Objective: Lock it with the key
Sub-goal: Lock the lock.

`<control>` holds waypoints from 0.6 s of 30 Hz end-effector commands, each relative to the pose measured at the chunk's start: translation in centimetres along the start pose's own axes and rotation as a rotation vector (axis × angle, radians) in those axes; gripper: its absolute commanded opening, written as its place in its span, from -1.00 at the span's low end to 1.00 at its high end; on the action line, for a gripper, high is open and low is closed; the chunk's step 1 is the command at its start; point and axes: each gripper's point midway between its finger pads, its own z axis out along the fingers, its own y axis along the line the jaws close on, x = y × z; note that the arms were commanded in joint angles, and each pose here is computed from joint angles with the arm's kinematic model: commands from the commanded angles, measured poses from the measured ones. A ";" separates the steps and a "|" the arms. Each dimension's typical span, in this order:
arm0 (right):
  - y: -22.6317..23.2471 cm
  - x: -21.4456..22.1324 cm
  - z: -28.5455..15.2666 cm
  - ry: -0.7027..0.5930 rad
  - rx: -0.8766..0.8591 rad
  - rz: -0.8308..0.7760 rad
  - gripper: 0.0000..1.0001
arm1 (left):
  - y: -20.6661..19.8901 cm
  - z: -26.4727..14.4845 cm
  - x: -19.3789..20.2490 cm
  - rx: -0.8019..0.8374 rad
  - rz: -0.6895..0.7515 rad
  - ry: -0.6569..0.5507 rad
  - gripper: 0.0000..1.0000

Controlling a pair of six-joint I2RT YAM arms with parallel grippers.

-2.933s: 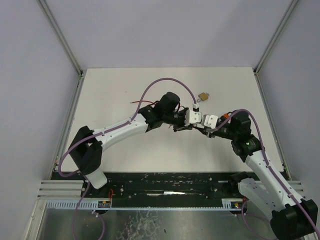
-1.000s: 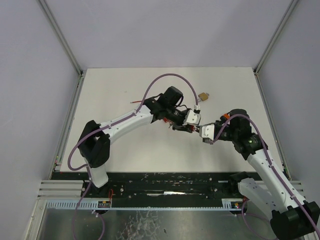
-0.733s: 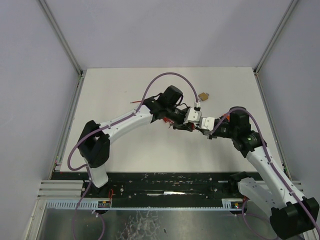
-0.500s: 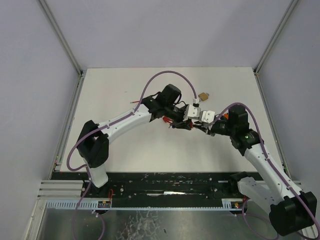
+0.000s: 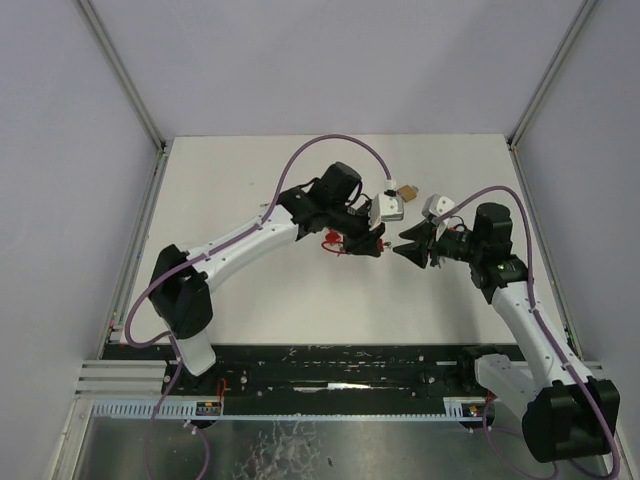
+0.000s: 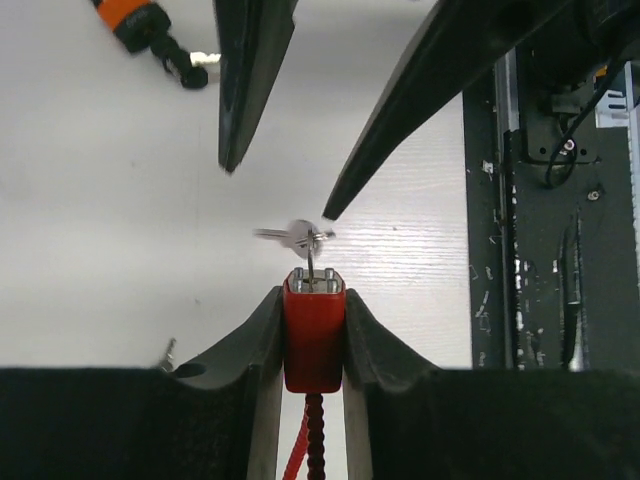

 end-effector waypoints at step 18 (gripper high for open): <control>5.4 -0.2 4.1 -0.268 -0.357 -0.085 0.05 | -1.5 -6.5 4.8 -0.362 -0.375 0.519 -1.00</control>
